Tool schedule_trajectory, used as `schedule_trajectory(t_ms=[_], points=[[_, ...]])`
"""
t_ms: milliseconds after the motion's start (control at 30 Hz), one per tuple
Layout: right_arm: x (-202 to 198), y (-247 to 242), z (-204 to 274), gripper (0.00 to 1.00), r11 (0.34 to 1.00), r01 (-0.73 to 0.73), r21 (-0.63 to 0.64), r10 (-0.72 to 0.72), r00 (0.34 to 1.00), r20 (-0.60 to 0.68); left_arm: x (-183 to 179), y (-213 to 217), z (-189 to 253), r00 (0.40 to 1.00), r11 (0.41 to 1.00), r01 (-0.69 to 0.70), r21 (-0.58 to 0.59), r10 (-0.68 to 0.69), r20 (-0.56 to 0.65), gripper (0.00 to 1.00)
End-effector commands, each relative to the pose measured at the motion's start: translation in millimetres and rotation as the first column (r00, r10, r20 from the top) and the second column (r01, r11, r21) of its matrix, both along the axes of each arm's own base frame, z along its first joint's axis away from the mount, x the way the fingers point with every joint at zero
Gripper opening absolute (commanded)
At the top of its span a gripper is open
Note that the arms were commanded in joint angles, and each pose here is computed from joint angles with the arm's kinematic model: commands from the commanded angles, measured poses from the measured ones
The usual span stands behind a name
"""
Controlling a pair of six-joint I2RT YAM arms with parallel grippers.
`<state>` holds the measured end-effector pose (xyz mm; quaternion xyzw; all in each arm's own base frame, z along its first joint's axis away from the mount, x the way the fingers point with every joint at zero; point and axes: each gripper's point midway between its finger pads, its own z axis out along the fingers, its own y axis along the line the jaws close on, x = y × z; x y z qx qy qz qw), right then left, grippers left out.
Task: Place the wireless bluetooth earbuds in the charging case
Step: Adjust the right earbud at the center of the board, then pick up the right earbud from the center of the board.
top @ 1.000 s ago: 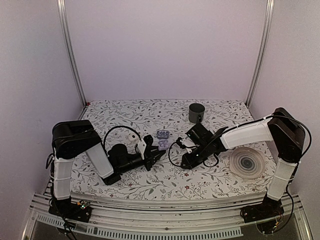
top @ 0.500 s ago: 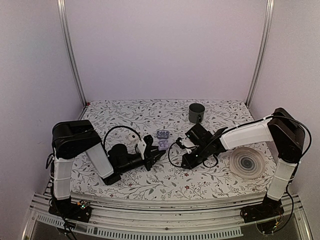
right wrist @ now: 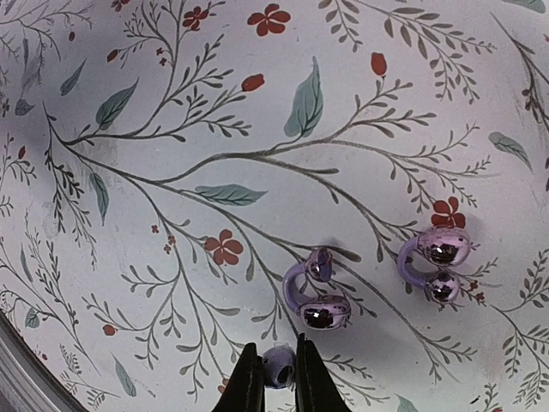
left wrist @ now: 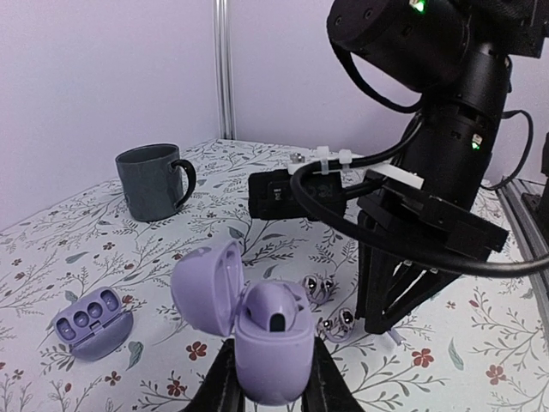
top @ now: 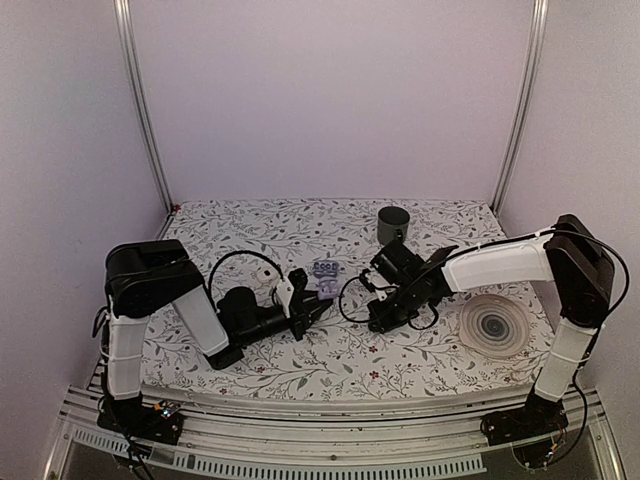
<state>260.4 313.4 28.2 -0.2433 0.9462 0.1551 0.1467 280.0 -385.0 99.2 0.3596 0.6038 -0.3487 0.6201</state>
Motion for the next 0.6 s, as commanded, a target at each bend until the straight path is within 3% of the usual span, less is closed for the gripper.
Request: schedule_trajectory(t_ms=[0,267,467,567], points=[[9.2,-3.6,30.1,0.10,0.997,0.083,0.000,-0.083,0.996,0.044,-4.0,1.5,62.8,0.986,0.974,0.018,-0.225,0.020,0.165,0.00],[28.2,-12.9,66.3,0.12,0.977,0.211,-0.022,-0.207,0.972,0.112,3.4,-5.9,51.2,0.991,0.971,-0.020,-0.237,0.051,0.126,0.00],[6.0,-14.2,44.7,0.14,0.982,0.188,-0.015,-0.187,0.982,0.014,7.7,4.3,54.9,0.989,0.967,-0.066,-0.246,0.095,0.109,0.00],[-11.4,-14.7,40.9,0.22,0.983,0.182,0.019,-0.181,0.983,-0.019,6.6,11.3,59.2,0.988,0.967,-0.073,-0.244,0.103,0.112,0.00]])
